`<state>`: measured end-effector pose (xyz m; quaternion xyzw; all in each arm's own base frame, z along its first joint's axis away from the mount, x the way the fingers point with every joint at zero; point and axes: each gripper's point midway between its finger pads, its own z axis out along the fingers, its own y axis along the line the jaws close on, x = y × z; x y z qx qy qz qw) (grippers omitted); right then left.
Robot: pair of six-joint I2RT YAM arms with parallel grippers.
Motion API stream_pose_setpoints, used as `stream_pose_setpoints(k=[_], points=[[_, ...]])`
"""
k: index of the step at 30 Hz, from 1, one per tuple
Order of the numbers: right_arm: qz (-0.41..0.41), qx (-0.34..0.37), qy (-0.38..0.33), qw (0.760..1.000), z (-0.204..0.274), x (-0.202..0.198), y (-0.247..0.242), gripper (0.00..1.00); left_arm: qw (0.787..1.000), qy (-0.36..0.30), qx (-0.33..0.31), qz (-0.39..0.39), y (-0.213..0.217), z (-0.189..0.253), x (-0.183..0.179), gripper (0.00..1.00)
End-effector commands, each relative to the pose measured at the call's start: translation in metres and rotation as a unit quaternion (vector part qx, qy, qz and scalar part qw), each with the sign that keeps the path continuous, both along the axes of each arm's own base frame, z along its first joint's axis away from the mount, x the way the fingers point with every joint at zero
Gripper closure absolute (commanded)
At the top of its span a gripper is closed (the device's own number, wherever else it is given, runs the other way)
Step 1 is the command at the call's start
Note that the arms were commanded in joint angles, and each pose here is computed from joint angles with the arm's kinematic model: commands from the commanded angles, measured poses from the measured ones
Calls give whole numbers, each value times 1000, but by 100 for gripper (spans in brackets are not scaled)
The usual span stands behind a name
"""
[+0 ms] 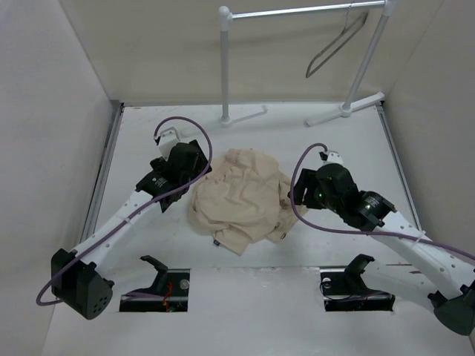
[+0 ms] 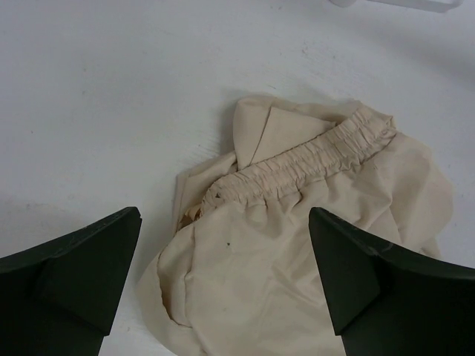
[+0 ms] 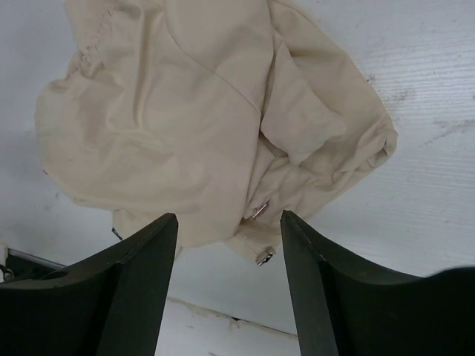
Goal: Place the trousers on the hanger
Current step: Flatten out the trousers at the center of the board.
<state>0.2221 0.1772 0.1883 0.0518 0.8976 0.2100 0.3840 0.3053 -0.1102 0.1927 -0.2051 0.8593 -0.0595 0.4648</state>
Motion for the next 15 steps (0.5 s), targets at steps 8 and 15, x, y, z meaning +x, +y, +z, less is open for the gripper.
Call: stream_pose_setpoints(k=[8,15], points=[[24,20,-36,999,26,18,20,79,997,-36,-60,-16,-14,26,16,0],[72,17,-47,996,40,45,64,90,989,-86,-119,-19,-4,49,29,0]])
